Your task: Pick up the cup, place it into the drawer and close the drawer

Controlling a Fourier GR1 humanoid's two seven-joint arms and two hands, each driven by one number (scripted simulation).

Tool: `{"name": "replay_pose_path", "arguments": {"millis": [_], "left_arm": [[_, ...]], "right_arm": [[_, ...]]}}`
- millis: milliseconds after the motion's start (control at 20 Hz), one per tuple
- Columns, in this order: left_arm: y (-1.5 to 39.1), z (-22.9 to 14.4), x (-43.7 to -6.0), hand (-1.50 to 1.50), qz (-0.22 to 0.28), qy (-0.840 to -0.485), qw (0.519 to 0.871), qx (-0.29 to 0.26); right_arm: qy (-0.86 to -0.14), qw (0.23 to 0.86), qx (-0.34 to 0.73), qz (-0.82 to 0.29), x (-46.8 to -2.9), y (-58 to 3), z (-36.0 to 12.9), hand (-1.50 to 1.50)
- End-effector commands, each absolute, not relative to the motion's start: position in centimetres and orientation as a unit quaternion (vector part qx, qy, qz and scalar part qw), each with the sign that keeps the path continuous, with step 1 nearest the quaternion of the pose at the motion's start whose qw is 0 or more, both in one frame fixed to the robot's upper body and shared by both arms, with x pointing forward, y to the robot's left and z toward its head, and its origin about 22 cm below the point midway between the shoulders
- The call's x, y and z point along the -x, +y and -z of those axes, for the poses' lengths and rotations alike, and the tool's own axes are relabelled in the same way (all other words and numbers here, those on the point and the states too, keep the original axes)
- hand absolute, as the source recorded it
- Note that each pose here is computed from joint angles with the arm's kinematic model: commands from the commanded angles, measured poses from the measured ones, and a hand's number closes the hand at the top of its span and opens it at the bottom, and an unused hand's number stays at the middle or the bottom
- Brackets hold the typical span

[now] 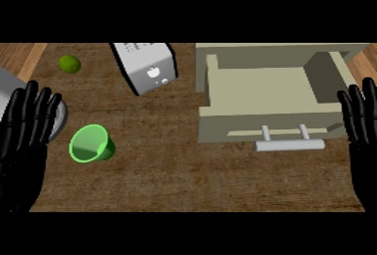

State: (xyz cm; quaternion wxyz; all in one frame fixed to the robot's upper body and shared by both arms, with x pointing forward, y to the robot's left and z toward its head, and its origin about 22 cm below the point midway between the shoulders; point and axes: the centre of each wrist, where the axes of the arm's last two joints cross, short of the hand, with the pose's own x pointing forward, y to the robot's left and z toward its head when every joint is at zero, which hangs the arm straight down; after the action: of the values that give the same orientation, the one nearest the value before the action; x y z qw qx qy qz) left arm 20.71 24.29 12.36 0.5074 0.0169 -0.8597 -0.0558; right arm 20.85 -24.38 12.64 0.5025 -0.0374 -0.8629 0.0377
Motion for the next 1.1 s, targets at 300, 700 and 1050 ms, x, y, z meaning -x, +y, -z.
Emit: {"name": "replay_pose_path", "arguments": {"millis": [300,700,1050], "left_arm": [[24.5,-9.7,-23.1,-1.50,-0.013,-0.834,0.547,0.070],[24.7,-11.2,-25.2,-1.50,-0.015,-0.836,0.541,0.084],[25.8,-10.1,-22.7,-1.50,-0.020,-0.838,0.540,0.077]], "right_arm": [[-0.837,0.540,-0.059,-0.061,-20.7,-22.1,-12.0,-1.50],[-0.838,0.541,-0.061,-0.042,-23.4,-24.6,-14.0,-1.50],[-0.841,0.537,-0.056,-0.041,-22.5,-22.2,-11.9,-1.50]]}}
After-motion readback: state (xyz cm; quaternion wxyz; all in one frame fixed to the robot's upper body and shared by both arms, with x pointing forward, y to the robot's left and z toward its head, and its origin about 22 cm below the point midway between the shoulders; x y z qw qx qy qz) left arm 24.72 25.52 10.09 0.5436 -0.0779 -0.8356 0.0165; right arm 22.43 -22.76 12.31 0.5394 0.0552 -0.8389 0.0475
